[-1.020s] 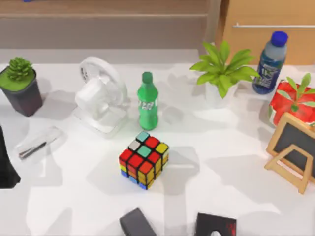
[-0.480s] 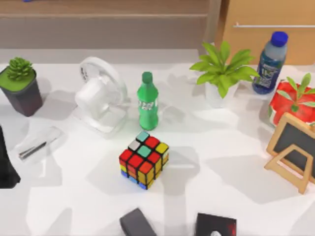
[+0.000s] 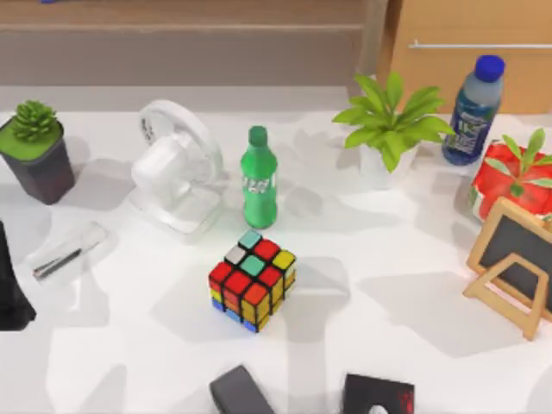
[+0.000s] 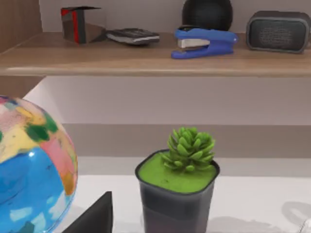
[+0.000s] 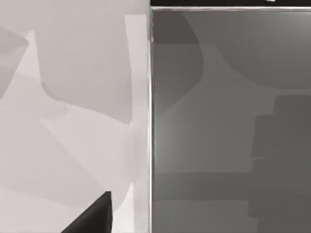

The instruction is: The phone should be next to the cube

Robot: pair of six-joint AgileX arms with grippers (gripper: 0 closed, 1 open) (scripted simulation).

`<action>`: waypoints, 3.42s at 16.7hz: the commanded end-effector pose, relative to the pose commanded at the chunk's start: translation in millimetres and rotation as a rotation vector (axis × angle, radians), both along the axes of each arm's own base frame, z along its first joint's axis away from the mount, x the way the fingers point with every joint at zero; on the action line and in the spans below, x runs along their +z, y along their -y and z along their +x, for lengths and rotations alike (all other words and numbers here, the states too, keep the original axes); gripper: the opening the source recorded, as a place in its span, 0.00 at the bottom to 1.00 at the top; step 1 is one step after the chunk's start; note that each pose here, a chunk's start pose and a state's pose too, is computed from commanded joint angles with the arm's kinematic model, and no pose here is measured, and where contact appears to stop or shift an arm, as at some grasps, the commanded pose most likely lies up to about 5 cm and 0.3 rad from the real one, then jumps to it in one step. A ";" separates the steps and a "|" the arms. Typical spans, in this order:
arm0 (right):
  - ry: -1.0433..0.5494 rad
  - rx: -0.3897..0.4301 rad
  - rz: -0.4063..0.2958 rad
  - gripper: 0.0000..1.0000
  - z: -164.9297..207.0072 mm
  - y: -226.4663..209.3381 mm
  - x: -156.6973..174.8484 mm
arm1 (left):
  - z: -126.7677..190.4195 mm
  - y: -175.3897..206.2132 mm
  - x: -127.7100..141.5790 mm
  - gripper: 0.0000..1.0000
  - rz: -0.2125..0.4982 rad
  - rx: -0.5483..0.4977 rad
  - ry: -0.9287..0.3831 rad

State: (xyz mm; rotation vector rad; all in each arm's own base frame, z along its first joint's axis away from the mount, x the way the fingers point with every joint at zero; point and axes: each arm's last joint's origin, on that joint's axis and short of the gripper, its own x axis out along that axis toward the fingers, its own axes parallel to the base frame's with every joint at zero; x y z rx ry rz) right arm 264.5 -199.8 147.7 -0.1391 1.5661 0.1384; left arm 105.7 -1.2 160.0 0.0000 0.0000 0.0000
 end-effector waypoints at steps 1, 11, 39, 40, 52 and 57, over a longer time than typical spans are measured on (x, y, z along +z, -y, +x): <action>-0.002 -0.002 0.002 1.00 -0.2 0.4 -4.4 | 0.0 0.0 0.0 1.00 0.000 0.000 0.000; 0.000 -0.002 0.000 0.92 -0.3 1.4 -38.7 | 0.0 0.0 0.0 1.00 0.000 0.000 0.000; 0.008 -0.005 0.002 0.00 -0.2 0.1 -13.2 | 0.0 0.0 0.0 1.00 0.000 0.000 0.000; 0.008 -0.005 0.002 0.00 -0.2 0.1 -13.1 | 0.0 0.0 0.0 1.00 0.000 0.000 0.000; 0.305 -0.003 -0.106 0.00 46.4 -47.3 77.9 | 0.0 0.0 0.0 1.00 0.000 0.000 0.000; 0.460 0.009 -0.022 0.00 68.9 -124.2 127.2 | 0.0 0.0 0.0 1.00 0.000 0.000 0.000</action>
